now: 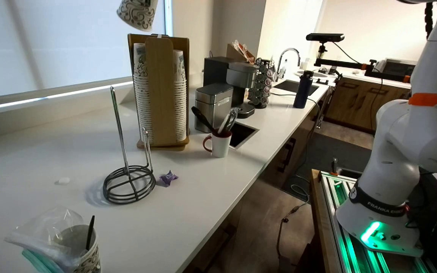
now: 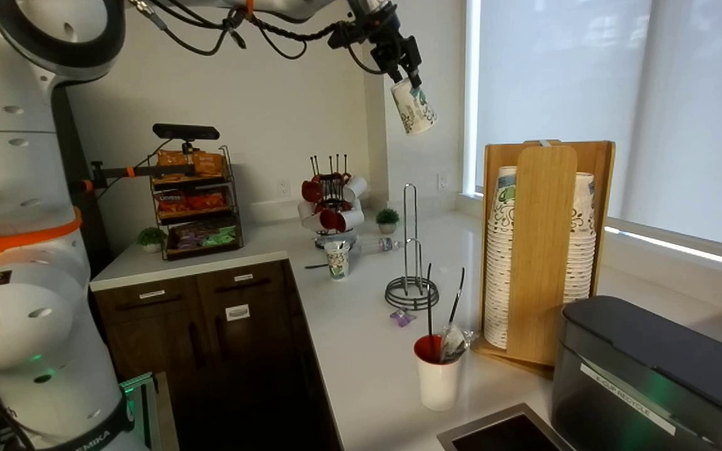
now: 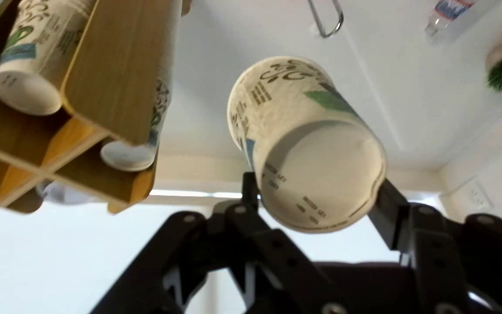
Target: Put the cup on the left, on one of the stacks
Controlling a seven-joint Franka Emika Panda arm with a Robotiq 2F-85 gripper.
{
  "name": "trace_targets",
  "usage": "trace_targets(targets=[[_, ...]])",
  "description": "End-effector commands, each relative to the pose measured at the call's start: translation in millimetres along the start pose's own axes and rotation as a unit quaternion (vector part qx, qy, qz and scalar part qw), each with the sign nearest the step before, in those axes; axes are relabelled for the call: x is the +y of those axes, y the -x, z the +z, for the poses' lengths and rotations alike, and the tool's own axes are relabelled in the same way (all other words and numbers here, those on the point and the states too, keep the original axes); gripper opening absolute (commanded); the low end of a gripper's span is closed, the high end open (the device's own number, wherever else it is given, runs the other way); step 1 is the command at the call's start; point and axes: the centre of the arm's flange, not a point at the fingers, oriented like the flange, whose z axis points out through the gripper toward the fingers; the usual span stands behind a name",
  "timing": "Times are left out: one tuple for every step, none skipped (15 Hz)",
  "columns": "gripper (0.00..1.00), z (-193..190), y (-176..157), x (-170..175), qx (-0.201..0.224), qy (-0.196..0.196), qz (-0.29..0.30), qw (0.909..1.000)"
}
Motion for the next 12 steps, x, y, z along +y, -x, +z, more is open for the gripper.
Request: trace_targets(targets=[[0.38,-49.7,8.6,26.6,0.082,0.04,0.047,0.9947],[0.38,-68.9,4.5,40.9,0.103,0.043,0.069,0.9914],[0.38,-77.6,4.1,52.7,0.119,0.05,0.091,0.9874],[0.63,-64.0,-11.1,35.5,0.093,0.03,0.058,0.9935],[0.63,-75.7,-11.4,46.4,0.107,0.035,0.072,0.9911],[0.63,-82.2,-10.4,53.9,0.111,0.039,0.079,0.9899],[0.63,-84.8,-9.5,56.9,0.112,0.04,0.083,0.9894],[0.63,-84.4,-9.1,56.8,0.112,0.04,0.085,0.9893],[0.63,-82.6,-8.7,55.7,0.111,0.04,0.085,0.9894],[0.63,-81.1,-8.4,55.0,0.11,0.04,0.085,0.9895],[0.38,-86.0,-12.3,59.5,0.122,0.048,0.09,0.9873],[0.38,-93.6,-17.8,66.5,0.135,0.053,0.102,0.9841]])
